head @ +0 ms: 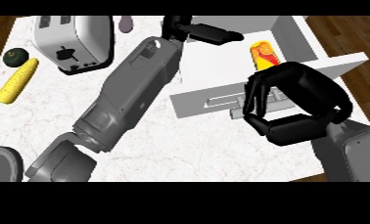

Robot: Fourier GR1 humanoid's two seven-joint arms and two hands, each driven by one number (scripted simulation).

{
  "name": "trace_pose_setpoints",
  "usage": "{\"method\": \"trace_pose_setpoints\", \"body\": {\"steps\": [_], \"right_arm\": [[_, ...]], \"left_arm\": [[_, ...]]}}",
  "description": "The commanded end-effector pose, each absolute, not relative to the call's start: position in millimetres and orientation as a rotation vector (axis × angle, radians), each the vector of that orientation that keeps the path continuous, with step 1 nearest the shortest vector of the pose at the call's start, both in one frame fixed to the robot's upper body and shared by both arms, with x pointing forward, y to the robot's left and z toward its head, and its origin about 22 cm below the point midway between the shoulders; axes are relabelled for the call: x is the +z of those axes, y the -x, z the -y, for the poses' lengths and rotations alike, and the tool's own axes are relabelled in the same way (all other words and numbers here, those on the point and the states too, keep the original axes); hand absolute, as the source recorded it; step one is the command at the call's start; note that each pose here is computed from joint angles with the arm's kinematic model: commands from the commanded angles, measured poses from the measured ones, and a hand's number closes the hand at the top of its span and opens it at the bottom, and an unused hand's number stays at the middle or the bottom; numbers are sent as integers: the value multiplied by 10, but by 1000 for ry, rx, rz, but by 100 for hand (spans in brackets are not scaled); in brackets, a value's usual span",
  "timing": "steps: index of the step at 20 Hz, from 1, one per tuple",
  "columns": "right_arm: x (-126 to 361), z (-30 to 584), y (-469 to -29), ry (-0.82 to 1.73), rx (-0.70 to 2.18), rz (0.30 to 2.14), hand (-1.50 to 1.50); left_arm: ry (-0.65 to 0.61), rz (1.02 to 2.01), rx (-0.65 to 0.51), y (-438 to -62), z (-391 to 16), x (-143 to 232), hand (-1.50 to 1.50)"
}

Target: Pick up the cup, place it into the drawer and close the drawer

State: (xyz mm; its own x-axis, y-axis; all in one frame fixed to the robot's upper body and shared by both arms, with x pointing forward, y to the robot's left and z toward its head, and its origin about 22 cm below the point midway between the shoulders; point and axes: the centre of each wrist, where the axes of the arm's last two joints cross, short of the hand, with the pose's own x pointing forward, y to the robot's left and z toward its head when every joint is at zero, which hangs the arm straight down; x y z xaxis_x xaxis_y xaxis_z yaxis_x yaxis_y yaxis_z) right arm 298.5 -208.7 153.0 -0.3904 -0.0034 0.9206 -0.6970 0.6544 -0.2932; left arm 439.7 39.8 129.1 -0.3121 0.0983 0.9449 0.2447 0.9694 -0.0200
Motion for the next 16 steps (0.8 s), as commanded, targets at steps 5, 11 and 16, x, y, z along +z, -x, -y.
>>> {"method": "trace_pose_setpoints", "body": {"steps": [5,11,16], "right_arm": [[1362,2239,-2790,-288,1160,1564,-150],[993,2190,-2758,9,1207,1554,-150],[373,2155,-2961,52,1243,1397,-150]], "left_arm": [[225,1907,-43,-4415,-399,1305,-150],[286,1907,28,-4399,-477,1184,-150],[304,1912,41,-4347,-541,1037,-150]]}}
